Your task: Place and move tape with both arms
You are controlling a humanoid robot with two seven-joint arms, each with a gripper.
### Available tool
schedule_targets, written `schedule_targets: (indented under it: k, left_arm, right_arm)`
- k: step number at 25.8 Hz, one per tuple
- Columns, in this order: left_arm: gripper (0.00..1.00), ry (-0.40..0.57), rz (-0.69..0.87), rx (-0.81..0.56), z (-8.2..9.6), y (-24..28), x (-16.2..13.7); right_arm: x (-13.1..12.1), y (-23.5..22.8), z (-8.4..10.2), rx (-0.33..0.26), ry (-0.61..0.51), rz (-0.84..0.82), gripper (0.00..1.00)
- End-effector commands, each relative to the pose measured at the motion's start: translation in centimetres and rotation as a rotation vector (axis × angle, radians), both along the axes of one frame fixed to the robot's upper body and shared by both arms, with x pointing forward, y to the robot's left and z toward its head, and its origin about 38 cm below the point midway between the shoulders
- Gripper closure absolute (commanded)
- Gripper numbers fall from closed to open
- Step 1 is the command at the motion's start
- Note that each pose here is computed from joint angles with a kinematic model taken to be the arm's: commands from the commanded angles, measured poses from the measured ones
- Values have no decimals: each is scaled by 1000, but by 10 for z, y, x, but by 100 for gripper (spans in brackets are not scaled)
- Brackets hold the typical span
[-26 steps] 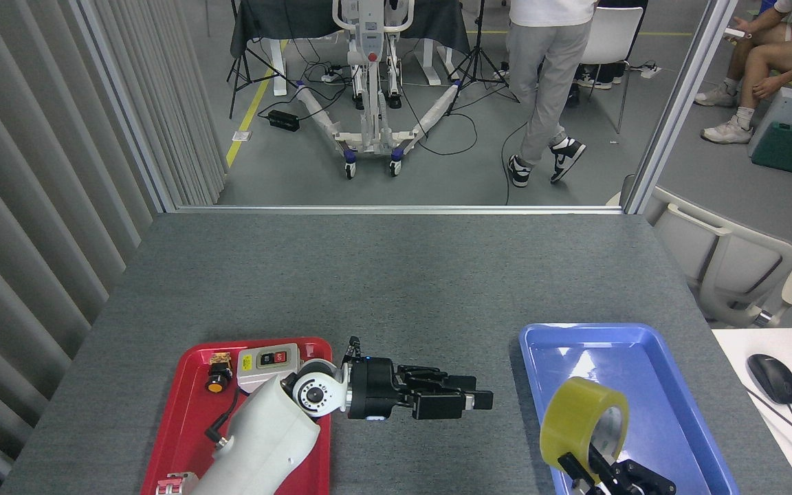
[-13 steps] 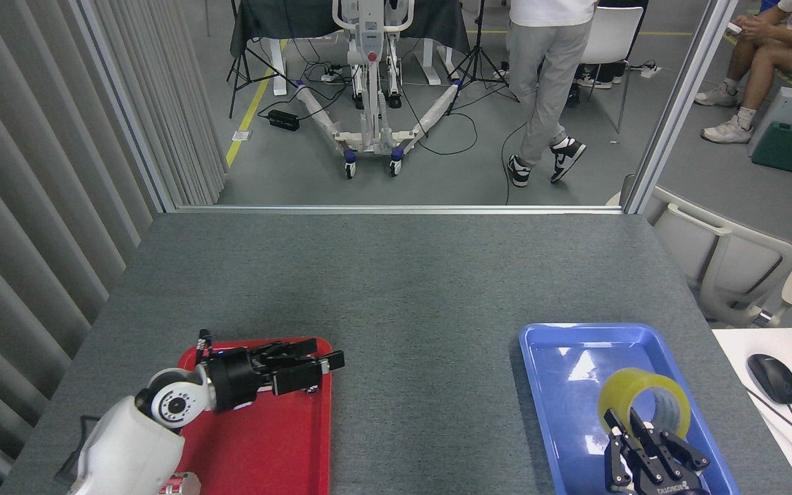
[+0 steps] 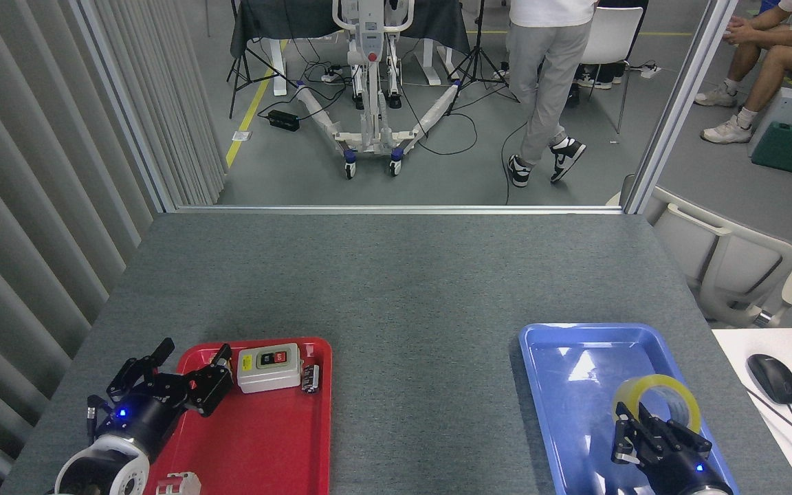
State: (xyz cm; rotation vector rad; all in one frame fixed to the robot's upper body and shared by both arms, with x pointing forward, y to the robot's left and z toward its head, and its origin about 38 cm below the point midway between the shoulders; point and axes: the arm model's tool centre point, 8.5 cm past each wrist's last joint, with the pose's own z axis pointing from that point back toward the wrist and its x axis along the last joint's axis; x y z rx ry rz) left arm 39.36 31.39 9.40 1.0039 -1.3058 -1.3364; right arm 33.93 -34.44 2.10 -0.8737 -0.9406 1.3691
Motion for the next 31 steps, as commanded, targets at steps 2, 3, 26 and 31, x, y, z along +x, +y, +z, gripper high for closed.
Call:
schedule_targets:
  k: [2, 3, 26, 31]
  left_arm:
    - [2, -106, 72, 9, -2, -11, -19]
    - [2, -116, 75, 33, -5, -9, -22]
    - [1, -86, -43, 54, -34, -14, -46]
    - [0, -77, -48, 50, -37, -16, -44]
  right_arm:
    - [5, 4, 5, 2, -69, -4, 0]
    - [5, 6, 8, 4, -117, 5, 0]
    - [-8, -2, 5, -10, -141, -153, 0]
    - [-9, -9, -2, -12, -57, -208, 0]
